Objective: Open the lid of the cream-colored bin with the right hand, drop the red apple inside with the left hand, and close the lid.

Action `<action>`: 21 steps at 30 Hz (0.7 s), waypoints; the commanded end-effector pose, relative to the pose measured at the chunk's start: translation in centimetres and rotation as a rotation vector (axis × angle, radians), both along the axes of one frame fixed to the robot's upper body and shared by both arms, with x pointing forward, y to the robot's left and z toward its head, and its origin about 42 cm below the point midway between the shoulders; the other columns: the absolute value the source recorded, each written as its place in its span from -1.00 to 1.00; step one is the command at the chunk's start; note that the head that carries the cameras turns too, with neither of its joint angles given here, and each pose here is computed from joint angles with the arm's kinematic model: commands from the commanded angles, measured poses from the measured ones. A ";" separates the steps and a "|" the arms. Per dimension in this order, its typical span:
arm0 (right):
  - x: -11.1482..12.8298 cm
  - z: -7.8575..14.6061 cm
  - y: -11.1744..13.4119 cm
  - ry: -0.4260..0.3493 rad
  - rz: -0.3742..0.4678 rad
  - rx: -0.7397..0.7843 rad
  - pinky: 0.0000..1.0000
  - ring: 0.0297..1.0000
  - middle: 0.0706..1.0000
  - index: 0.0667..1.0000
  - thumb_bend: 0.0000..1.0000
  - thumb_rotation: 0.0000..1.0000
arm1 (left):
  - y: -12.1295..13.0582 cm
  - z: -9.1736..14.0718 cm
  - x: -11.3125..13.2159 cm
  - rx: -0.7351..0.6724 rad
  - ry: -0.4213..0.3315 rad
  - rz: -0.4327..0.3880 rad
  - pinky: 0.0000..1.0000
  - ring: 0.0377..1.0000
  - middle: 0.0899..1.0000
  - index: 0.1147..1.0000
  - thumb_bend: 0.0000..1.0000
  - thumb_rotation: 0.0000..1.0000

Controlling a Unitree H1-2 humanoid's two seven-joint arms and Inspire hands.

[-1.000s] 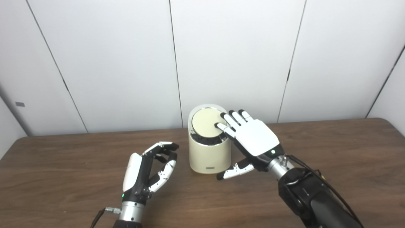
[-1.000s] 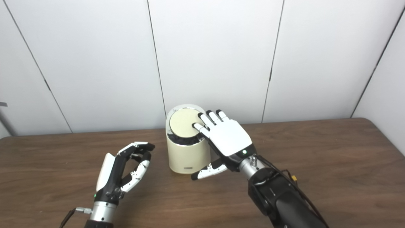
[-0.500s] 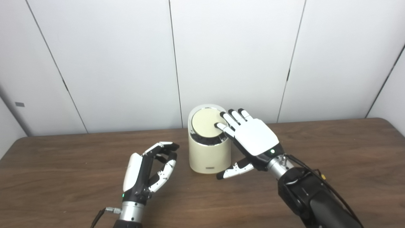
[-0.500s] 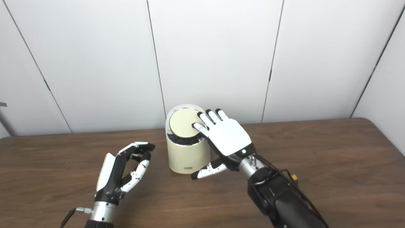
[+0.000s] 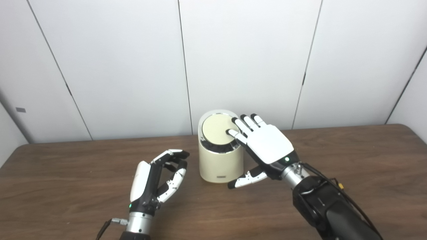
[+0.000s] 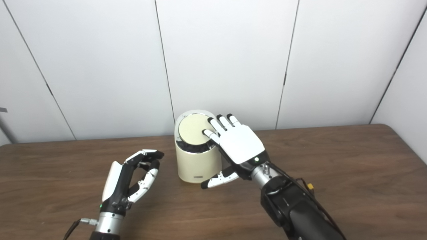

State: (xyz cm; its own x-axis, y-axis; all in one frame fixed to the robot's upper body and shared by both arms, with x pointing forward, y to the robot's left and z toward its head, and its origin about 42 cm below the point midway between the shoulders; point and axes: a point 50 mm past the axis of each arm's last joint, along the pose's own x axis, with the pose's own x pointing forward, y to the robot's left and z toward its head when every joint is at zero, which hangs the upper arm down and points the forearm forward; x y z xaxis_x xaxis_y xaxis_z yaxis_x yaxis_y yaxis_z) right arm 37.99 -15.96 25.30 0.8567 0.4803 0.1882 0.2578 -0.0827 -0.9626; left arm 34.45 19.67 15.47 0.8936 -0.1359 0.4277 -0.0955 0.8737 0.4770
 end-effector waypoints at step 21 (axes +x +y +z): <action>-0.1 1.0 0.0 0.016 -0.044 0.108 1.00 1.00 1.00 1.00 0.76 0.64 | -0.2 1.9 0.8 -0.003 -0.084 -0.009 0.07 0.25 0.28 0.25 -0.40 0.29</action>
State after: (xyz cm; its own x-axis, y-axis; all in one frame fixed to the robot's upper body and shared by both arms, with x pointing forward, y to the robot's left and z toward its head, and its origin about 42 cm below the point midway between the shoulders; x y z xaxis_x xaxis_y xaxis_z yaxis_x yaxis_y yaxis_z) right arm 37.74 -16.09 24.40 0.8899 0.4309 0.1497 0.1789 -0.0278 -0.9835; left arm 34.45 19.67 15.45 0.8937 -0.1366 0.4275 -0.0951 0.8733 0.4779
